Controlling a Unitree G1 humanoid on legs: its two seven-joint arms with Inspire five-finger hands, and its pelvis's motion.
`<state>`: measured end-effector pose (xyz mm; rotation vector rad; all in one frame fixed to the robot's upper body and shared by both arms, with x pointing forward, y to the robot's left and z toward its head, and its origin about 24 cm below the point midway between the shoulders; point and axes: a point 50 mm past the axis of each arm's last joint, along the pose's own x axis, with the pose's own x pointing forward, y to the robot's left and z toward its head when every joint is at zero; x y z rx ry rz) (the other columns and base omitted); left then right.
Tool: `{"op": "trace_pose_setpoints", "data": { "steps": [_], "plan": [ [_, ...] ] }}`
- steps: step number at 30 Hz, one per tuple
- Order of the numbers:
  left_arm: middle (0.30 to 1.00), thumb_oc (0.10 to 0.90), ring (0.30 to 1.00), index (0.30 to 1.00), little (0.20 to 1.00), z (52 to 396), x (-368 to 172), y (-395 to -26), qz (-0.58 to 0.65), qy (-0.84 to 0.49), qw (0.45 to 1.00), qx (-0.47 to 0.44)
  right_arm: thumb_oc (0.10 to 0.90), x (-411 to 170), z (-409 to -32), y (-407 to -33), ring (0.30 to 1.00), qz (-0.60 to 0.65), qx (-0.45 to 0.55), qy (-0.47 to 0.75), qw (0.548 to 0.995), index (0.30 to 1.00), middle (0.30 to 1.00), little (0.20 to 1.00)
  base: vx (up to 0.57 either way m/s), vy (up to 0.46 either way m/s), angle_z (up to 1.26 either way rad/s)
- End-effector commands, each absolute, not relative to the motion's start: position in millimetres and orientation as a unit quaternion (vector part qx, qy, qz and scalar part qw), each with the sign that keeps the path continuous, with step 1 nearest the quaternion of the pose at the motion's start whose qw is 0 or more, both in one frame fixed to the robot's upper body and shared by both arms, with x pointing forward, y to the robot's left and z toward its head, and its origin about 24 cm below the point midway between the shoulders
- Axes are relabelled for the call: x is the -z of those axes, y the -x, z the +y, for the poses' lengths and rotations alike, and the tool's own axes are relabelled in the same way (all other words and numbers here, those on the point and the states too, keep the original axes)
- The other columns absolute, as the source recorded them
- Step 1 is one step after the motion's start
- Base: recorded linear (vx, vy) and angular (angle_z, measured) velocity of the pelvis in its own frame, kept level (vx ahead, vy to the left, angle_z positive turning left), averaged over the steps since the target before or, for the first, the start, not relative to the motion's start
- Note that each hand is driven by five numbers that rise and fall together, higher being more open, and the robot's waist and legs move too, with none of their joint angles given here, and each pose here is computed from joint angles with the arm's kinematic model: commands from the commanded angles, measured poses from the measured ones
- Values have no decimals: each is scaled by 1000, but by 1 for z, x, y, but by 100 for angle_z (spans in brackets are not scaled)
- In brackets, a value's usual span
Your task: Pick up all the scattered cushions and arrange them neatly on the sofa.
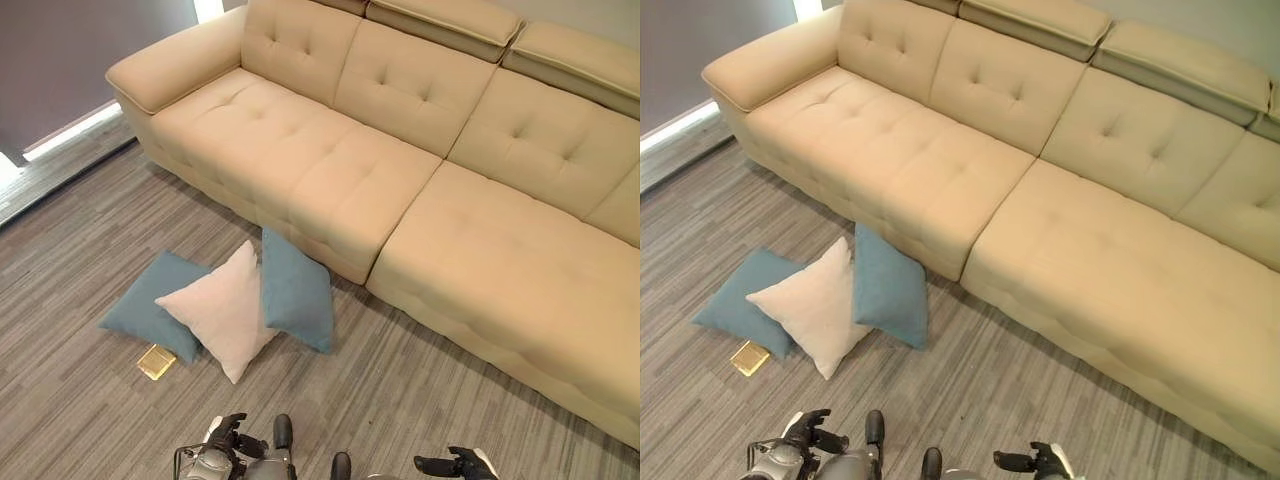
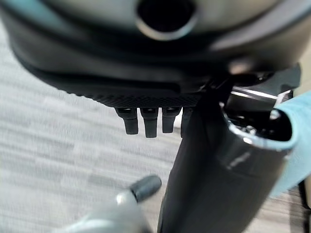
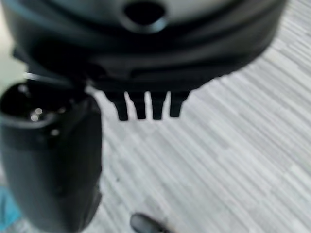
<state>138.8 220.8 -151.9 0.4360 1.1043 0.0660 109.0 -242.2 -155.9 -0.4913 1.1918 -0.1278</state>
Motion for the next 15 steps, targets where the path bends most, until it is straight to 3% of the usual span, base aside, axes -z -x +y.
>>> {"op": "trace_pose_setpoints", "data": {
  "steps": [1,15],
  "plan": [
    [900,800,900,900,900,244,155,-112,551,-232,800,-47,800,150,-246,-124,900,526,52,255,810,900,900,900,81,65,-11],
    [900,800,900,900,900,243,152,-123,537,-231,810,-45,800,150,-250,-119,900,536,51,261,801,900,900,900,177,-51,6]
  ]
}}
